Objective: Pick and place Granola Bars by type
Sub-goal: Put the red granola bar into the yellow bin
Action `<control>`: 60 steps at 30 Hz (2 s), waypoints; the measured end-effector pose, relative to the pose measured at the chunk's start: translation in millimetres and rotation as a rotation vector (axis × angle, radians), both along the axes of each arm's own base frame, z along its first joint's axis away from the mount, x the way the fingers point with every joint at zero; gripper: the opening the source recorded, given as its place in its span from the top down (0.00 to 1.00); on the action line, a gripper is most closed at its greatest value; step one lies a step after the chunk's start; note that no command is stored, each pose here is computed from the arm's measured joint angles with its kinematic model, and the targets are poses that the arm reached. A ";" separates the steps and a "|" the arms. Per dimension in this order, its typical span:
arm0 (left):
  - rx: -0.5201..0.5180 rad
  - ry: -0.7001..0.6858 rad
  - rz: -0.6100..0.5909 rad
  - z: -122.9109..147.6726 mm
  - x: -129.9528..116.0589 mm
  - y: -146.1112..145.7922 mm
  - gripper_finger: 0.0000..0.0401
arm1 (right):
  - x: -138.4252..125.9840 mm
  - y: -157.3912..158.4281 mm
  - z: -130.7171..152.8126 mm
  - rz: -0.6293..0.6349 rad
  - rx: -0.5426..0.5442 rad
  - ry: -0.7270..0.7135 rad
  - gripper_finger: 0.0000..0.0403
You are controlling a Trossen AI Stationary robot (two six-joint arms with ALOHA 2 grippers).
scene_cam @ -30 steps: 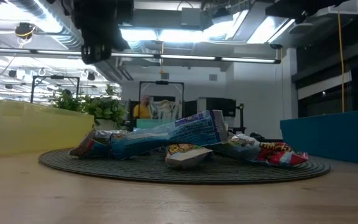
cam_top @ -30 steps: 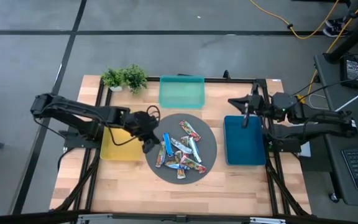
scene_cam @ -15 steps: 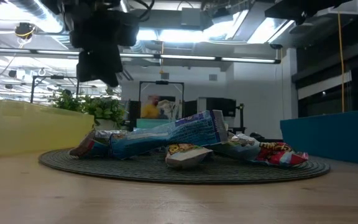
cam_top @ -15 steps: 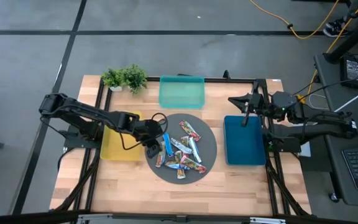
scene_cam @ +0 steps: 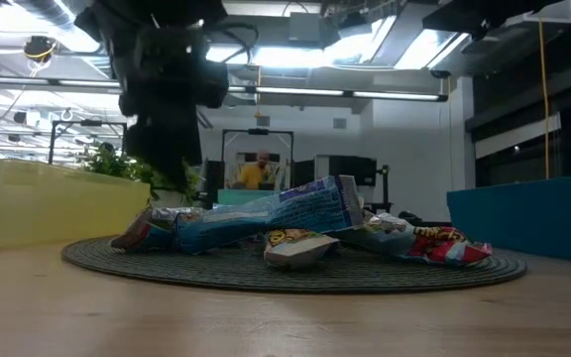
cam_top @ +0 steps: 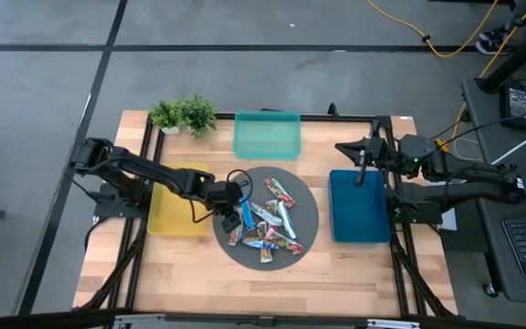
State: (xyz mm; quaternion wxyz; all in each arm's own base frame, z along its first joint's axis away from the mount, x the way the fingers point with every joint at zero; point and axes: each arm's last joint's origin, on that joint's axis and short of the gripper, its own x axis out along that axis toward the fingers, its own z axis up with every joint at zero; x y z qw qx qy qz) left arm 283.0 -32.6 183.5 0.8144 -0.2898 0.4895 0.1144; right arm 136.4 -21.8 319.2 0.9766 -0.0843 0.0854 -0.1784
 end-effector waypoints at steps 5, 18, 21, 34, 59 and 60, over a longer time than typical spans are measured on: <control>-0.001 0.029 0.005 -11.9 5.1 -0.7 0.34 | -0.1 0.0 -0.5 0.001 0.000 0.006 0.94; -0.009 0.058 0.022 -38.2 18.0 -2.4 0.34 | -0.2 0.3 -1.1 0.009 0.003 0.012 0.94; -0.013 0.072 0.034 -41.8 18.5 -2.5 0.34 | -0.2 0.3 -1.2 0.010 0.004 0.013 0.94; -0.025 0.077 0.072 -43.3 19.0 -2.3 0.48 | -0.2 0.4 -1.3 0.012 0.004 0.014 0.94; -0.062 0.066 0.027 -19.4 22.3 -3.2 0.93 | -0.5 0.3 -3.9 0.010 0.006 0.041 0.94; -0.054 0.072 0.015 -14.5 24.4 -2.7 0.93 | -0.4 0.3 -4.0 0.010 0.006 0.043 0.94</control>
